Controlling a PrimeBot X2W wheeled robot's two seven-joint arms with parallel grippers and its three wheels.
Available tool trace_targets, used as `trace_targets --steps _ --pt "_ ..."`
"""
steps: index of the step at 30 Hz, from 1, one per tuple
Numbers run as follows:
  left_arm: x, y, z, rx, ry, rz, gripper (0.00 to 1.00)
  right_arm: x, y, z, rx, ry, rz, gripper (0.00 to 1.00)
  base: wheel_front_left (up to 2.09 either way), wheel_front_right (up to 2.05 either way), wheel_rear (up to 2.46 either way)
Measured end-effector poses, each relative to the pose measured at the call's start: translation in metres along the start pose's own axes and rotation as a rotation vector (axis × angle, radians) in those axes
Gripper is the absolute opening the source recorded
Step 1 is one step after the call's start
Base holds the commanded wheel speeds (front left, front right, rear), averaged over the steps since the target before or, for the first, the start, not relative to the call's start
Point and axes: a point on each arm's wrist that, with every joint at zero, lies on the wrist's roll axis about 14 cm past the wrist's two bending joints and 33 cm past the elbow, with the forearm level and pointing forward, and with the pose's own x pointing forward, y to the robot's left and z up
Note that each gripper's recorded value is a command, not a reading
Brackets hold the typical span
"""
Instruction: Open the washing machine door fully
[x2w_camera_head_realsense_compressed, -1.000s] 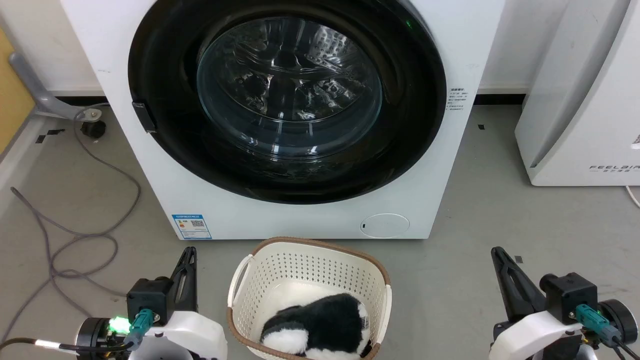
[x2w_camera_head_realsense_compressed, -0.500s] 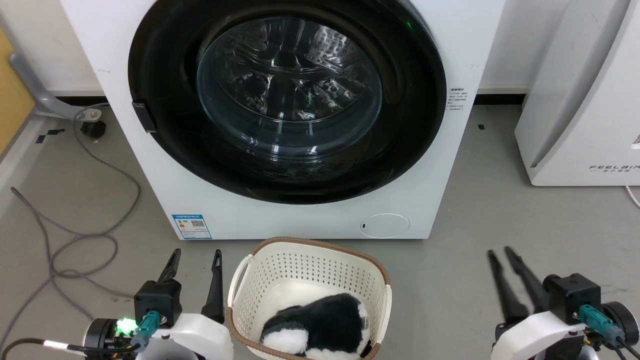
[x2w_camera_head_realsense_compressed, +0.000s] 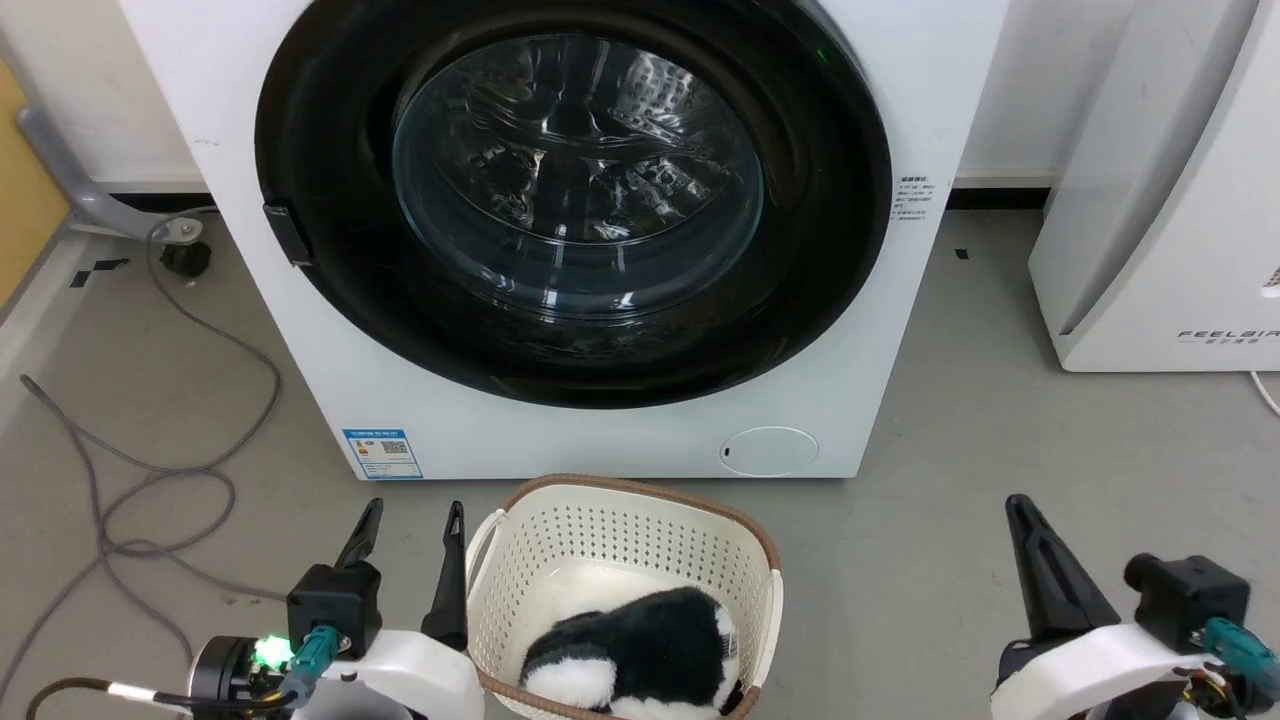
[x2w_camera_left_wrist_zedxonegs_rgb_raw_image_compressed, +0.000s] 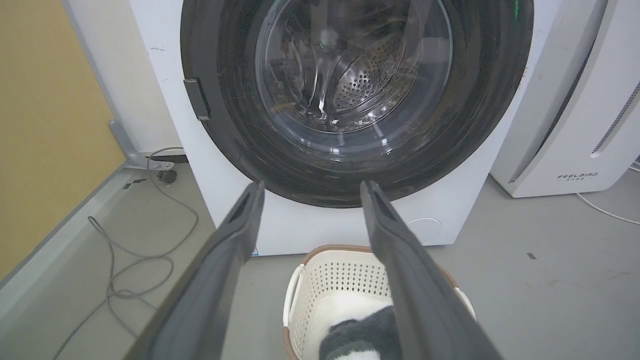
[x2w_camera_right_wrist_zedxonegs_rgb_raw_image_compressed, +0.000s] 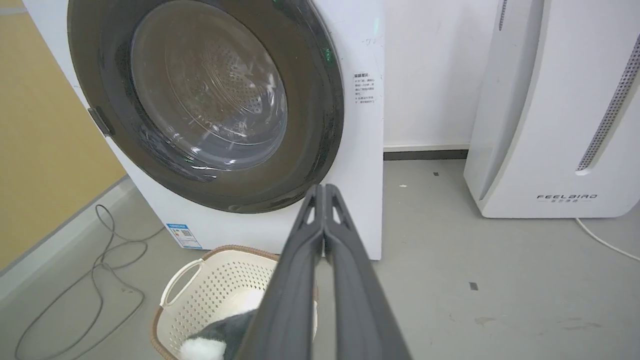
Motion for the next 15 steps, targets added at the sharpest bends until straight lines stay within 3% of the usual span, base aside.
trace_targets --steps 15 --pt "0.0035 -0.0102 0.0009 -0.023 -0.021 -0.024 1.00 0.0017 -0.0068 0.0052 0.453 -0.077 -0.030 0.00 0.00 0.00 0.00"
